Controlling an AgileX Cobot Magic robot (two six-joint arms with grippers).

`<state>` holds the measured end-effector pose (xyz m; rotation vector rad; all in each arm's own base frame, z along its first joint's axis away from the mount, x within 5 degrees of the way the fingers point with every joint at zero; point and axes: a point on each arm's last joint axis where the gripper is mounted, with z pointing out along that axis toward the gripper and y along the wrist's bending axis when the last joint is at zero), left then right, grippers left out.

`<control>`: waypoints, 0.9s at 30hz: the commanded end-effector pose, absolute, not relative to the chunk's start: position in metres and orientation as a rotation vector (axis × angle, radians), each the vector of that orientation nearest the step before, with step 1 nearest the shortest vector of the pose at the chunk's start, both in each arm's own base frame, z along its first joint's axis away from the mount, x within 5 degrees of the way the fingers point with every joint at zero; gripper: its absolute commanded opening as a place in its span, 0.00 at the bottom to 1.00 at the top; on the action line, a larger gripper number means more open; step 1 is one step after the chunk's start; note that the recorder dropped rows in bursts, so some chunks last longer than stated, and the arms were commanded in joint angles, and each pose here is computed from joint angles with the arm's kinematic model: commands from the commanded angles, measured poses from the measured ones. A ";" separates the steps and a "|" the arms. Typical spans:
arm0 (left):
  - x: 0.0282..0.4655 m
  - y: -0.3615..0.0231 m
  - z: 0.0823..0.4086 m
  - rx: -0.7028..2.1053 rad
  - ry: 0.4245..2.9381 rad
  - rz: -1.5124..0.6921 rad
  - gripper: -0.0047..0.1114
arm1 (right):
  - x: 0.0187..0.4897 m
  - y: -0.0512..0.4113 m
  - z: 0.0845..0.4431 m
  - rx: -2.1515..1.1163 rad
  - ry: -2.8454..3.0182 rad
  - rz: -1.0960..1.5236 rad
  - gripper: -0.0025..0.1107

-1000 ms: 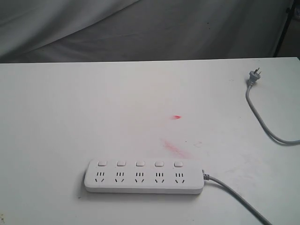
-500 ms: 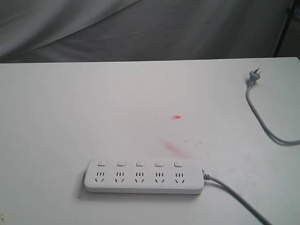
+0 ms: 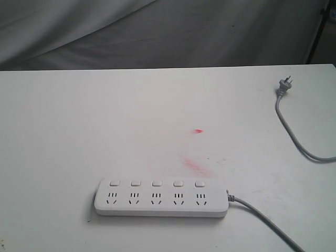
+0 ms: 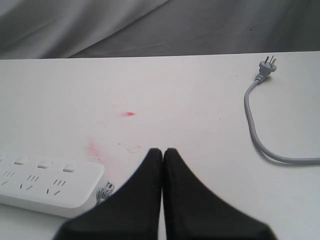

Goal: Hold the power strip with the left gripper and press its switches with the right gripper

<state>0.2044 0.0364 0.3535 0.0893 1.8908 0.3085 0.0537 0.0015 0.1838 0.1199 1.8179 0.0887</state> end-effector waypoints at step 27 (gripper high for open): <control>0.229 0.006 0.348 0.204 1.827 0.147 0.05 | 0.054 0.002 0.183 0.119 1.810 0.091 0.02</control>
